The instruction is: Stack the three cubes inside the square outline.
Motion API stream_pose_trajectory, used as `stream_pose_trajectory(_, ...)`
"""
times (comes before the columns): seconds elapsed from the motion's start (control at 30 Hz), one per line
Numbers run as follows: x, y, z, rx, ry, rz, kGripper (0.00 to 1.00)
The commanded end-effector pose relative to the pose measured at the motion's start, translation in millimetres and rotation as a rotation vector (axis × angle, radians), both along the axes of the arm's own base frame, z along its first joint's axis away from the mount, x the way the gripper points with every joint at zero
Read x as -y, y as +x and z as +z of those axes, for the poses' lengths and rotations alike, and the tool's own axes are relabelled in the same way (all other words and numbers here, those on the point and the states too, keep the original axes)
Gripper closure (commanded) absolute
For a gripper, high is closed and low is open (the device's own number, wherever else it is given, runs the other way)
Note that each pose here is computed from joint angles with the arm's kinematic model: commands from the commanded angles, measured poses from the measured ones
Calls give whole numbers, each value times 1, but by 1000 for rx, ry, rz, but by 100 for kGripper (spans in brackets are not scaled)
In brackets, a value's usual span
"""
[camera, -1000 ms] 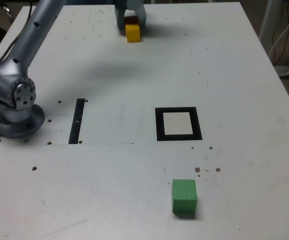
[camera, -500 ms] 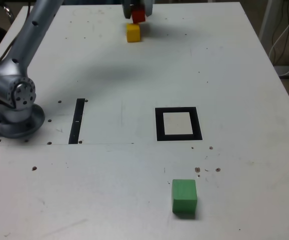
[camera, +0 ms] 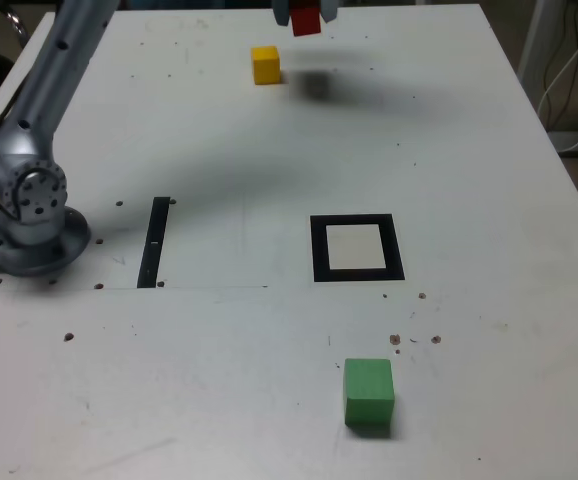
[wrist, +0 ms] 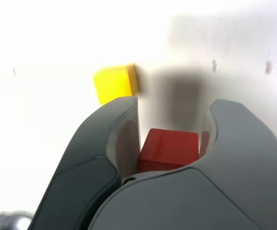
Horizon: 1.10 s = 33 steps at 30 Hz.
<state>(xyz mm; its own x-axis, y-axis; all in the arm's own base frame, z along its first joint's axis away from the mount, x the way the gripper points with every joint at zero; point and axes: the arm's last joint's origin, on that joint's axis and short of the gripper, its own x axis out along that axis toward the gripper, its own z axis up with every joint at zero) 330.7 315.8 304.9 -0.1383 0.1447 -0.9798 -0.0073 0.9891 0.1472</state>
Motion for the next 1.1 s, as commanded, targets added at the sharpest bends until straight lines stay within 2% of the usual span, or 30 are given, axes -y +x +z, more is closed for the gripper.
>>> stream_pose_trajectory(0.0, 24, 4, 5, -23, -11, 0, 90)
stream_pose_trajectory(0.1, 56, 13, 6, -48, -19, -9, 89)
stream_pose_trajectory(0.33, 146, 33, 0, -105, -10, -40, 89)
stream_pose_trajectory(0.47, 193, 40, -9, -120, -12, -60, 89)
stream_pose_trajectory(0.67, 247, 34, -22, -89, -35, -58, 89)
stream_pose_trajectory(0.87, 291, 32, -34, -59, -41, -71, 89)
stream_pose_trajectory(1.07, 321, 37, -43, -19, -61, -91, 89)
